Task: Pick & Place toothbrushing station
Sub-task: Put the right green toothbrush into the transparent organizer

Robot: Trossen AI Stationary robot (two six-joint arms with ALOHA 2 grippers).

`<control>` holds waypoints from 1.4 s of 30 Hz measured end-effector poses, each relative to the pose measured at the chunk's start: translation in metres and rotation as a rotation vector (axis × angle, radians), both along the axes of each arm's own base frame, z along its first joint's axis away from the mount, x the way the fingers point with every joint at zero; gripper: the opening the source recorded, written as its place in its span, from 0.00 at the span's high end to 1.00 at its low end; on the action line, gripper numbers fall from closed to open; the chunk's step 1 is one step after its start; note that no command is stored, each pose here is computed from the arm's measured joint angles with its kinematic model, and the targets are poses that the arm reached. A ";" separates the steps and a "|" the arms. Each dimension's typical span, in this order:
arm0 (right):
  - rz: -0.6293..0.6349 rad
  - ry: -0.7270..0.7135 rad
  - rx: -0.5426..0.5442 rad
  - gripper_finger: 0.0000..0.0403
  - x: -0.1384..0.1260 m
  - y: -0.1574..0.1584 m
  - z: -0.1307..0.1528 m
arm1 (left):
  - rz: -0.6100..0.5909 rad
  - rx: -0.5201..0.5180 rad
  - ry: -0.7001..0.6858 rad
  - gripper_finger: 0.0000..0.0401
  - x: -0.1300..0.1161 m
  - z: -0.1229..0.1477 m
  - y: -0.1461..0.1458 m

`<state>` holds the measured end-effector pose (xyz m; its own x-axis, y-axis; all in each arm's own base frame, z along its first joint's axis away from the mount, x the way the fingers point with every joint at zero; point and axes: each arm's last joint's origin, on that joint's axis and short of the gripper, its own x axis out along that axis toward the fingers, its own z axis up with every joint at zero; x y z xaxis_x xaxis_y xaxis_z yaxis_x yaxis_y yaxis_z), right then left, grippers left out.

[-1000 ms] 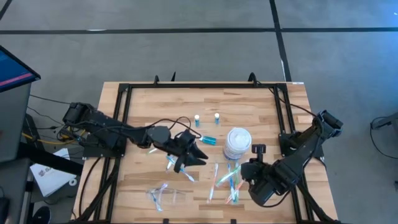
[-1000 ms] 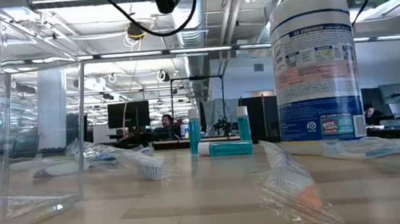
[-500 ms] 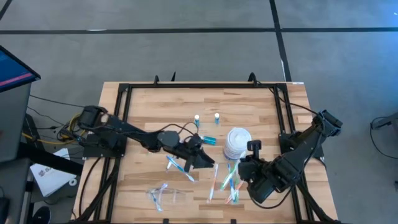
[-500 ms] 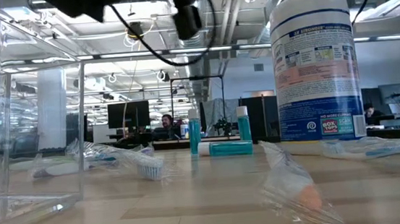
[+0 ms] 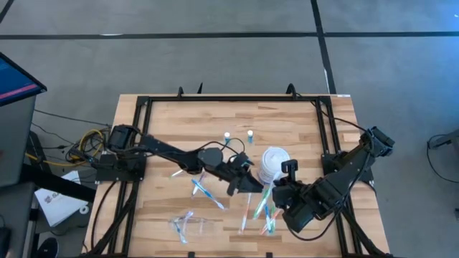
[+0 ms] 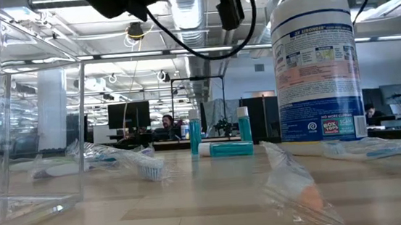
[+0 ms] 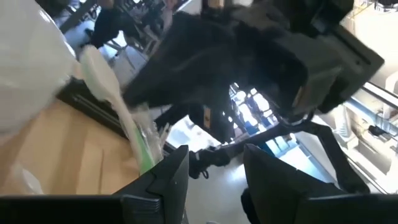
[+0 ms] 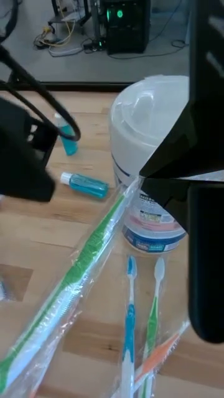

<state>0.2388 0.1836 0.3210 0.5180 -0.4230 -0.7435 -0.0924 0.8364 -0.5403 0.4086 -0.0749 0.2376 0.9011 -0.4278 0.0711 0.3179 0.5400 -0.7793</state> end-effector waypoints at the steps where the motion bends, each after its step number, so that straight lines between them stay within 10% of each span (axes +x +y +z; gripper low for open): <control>1: -0.001 -0.005 -0.006 1.00 0.000 0.000 0.000 | 0.002 0.000 0.001 0.63 0.000 0.000 0.001; 42: 0.100 -0.117 -0.055 1.00 0.024 -0.003 0.013 | 0.052 0.025 0.060 0.63 0.001 -0.007 0.001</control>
